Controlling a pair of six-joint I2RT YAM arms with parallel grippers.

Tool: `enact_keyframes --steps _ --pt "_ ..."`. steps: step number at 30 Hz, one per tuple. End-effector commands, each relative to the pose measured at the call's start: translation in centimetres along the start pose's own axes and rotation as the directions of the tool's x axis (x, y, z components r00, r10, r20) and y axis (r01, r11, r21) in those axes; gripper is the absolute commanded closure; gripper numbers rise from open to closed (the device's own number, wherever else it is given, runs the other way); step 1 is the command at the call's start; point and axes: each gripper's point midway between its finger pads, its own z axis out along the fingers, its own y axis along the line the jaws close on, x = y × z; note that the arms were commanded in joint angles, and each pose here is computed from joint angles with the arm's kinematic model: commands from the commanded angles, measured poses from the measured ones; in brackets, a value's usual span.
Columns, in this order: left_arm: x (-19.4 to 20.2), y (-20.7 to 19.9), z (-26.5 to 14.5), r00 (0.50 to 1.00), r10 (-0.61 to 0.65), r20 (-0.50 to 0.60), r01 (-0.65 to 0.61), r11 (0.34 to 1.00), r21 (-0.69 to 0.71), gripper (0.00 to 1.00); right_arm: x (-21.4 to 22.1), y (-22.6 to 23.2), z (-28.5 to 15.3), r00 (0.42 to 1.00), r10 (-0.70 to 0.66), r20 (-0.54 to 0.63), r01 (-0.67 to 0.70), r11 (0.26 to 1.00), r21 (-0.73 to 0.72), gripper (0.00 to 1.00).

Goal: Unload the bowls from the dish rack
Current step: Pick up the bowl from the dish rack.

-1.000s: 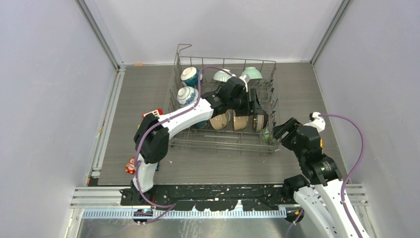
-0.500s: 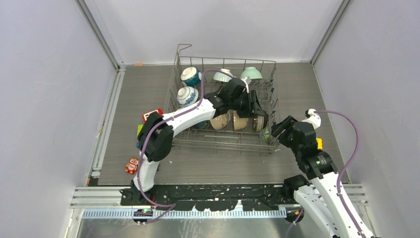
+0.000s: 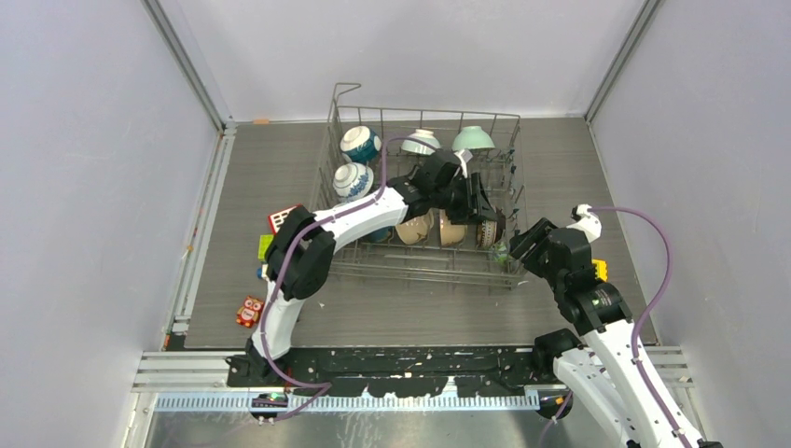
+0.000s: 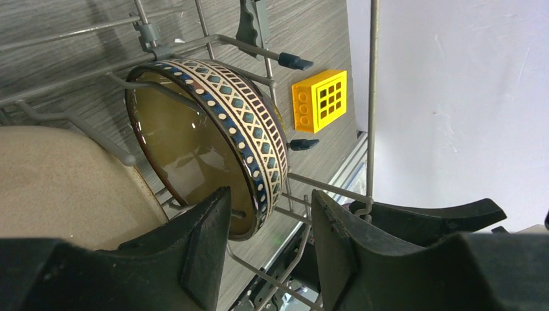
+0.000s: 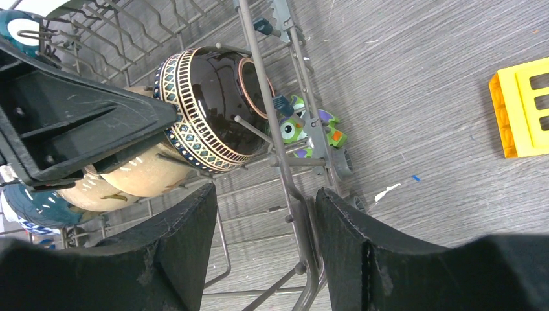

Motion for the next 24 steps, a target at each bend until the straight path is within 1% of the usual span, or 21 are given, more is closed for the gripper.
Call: enact_keyframes --steps 1,8,11,21,24 --pt "-0.2 -0.9 0.5 1.0 -0.002 -0.003 0.002 0.997 0.077 0.51 -1.3 0.7 -0.1 0.999 0.007 0.045 -0.006 1.0 -0.019 0.38" --pt "-0.4 -2.0 0.7 1.0 0.012 0.004 -0.012 0.989 0.15 0.64 -1.1 0.7 0.1 0.999 0.003 0.038 -0.002 1.0 -0.018 0.4" --pt "-0.3 -1.8 0.7 1.0 0.005 -0.002 -0.005 0.988 0.154 0.7 -1.0 0.7 0.2 0.999 0.002 0.034 -0.001 1.0 -0.016 0.43" --pt "-0.6 -1.7 0.9 1.0 -0.009 0.008 0.007 0.981 0.196 0.82 -0.6 0.4 0.7 1.0 -0.012 0.019 0.012 1.0 0.003 0.46" --pt "-0.7 -2.0 0.8 1.0 -0.008 0.012 0.006 0.975 0.222 0.9 -0.4 0.0 0.9 1.0 -0.02 0.014 0.019 1.0 0.019 0.48"
